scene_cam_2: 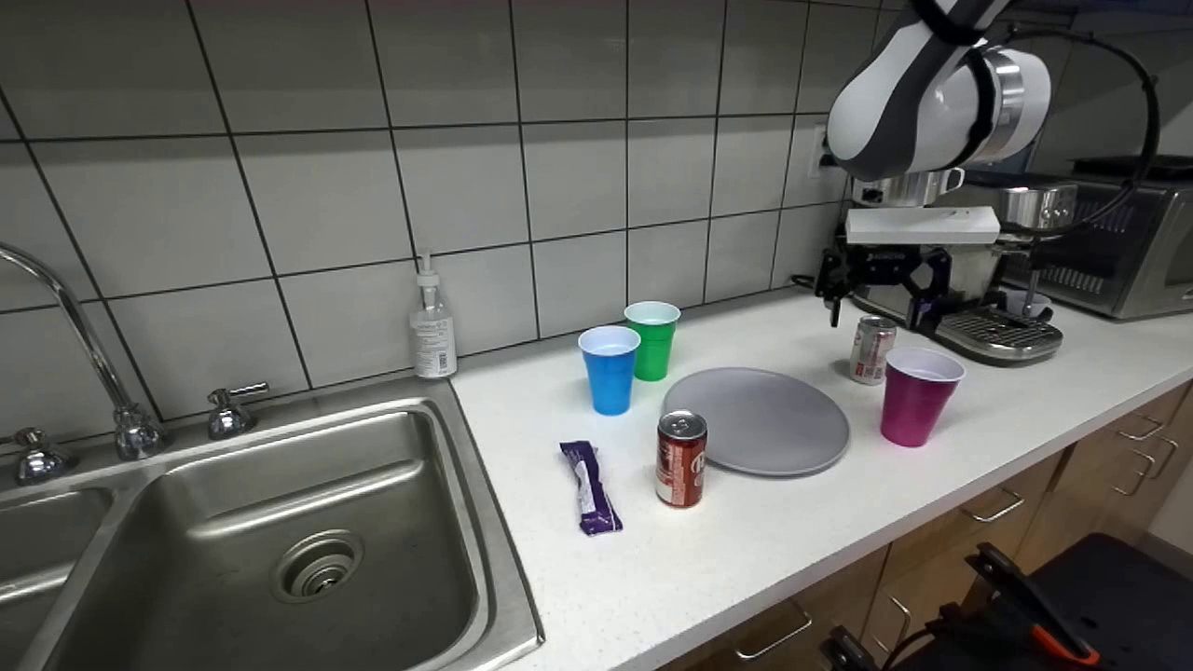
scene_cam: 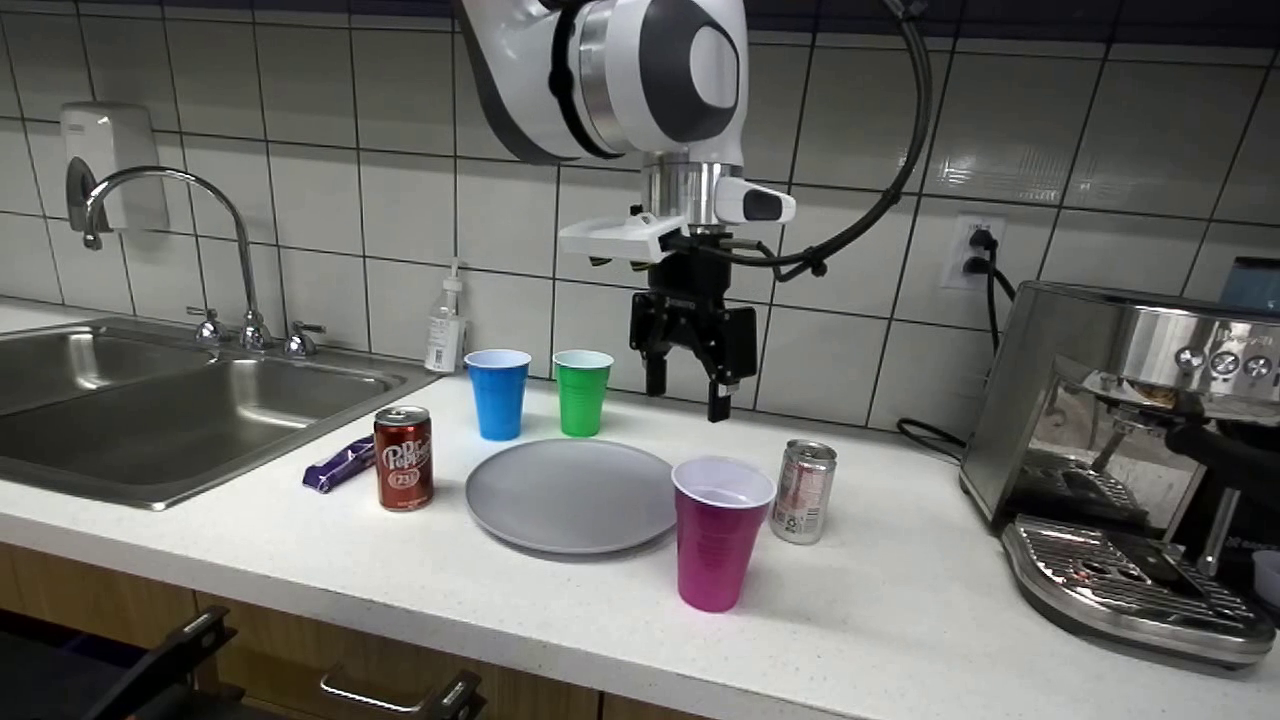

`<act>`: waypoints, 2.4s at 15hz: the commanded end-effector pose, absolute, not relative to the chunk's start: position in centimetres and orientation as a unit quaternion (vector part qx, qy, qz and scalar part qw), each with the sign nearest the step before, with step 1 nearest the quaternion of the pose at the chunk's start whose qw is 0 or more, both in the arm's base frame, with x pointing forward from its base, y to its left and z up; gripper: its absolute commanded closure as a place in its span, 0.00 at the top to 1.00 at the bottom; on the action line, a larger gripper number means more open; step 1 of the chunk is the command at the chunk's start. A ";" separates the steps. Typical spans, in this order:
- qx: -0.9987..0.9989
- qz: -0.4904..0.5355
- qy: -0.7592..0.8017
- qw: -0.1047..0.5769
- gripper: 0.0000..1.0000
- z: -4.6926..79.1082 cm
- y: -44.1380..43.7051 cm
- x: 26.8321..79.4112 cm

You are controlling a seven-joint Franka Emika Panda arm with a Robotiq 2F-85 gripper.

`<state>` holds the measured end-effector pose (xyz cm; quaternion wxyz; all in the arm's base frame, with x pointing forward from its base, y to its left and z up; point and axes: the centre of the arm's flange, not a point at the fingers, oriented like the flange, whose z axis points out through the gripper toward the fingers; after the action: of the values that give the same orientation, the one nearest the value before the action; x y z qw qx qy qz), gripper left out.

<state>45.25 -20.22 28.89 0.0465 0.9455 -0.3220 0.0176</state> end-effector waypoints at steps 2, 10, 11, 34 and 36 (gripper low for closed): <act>0.965 -0.014 -0.256 0.044 1.00 29.0 -20.6 43.3; 0.977 -0.040 -0.206 0.044 1.00 25.6 -21.8 42.5; 0.979 -0.042 -0.196 0.044 1.00 25.0 -21.8 42.5; 0.988 -0.040 -0.136 0.052 0.01 24.0 -21.1 42.8; 0.990 -0.033 -0.125 0.052 0.01 25.2 -20.8 42.9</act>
<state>43.11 -20.89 22.75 0.0522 0.9864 -0.1503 -0.0419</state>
